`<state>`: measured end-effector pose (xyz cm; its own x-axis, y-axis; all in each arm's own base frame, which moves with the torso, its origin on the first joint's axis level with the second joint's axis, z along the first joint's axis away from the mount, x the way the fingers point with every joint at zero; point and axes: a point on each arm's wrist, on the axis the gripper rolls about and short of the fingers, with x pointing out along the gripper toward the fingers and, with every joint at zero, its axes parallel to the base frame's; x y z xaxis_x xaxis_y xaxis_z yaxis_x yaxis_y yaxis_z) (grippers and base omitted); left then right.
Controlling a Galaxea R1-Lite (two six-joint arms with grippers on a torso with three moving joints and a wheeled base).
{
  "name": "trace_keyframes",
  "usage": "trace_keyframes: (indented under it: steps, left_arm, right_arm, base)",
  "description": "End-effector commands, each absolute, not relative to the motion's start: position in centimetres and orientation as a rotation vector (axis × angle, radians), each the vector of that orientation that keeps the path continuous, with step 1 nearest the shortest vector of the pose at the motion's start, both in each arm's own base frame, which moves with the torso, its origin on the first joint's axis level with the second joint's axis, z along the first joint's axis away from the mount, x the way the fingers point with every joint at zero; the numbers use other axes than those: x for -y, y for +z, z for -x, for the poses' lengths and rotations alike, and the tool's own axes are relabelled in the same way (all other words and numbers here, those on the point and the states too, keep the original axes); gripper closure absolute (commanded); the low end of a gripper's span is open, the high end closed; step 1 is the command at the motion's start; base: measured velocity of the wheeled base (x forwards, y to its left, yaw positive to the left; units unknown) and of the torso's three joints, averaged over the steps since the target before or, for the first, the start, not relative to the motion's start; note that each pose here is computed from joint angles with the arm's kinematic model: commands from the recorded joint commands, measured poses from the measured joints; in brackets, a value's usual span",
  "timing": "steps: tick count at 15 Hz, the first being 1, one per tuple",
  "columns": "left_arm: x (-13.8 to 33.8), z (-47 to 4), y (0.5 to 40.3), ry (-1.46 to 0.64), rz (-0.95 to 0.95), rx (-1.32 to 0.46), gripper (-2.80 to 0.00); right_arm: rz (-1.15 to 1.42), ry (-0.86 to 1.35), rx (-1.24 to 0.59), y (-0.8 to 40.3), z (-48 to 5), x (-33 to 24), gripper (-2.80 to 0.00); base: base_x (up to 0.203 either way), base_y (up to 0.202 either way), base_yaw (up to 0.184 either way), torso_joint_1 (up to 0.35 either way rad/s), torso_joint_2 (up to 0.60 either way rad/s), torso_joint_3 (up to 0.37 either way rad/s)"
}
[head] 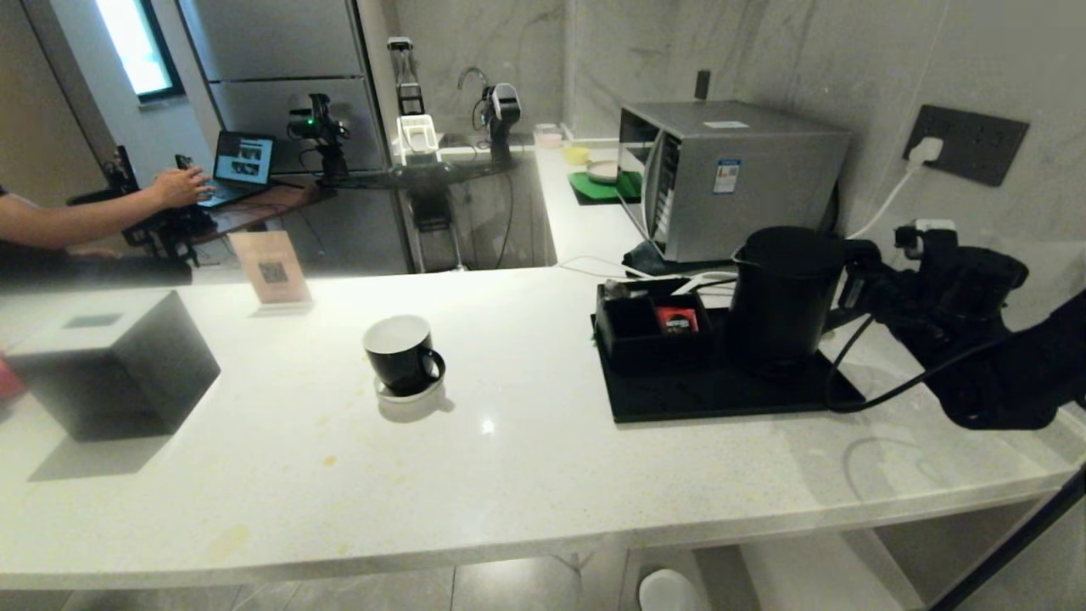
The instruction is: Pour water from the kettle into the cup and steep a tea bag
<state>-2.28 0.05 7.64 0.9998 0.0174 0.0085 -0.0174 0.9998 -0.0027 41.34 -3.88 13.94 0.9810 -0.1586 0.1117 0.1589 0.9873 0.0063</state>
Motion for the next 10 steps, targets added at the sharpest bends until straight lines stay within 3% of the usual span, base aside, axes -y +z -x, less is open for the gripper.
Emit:
trace_keyframes:
  steps: [1, 10]
  left_arm:
    - [0.0, 2.3, 7.6, 0.018, 0.003, 0.009, 0.00]
    - [0.0, 2.3, 7.6, 0.018, 0.003, 0.009, 0.00]
  right_arm:
    - [-0.012, -0.155, 0.121, 14.7, -40.3, 3.5, 0.00]
    - [-0.036, -0.150, 0.108, 16.1, -36.9, 3.1, 0.00]
  base:
    - [0.000, 0.000, 0.000, 0.000, 0.00, 0.000]
    - [0.000, 0.000, 0.000, 0.000, 0.00, 0.000]
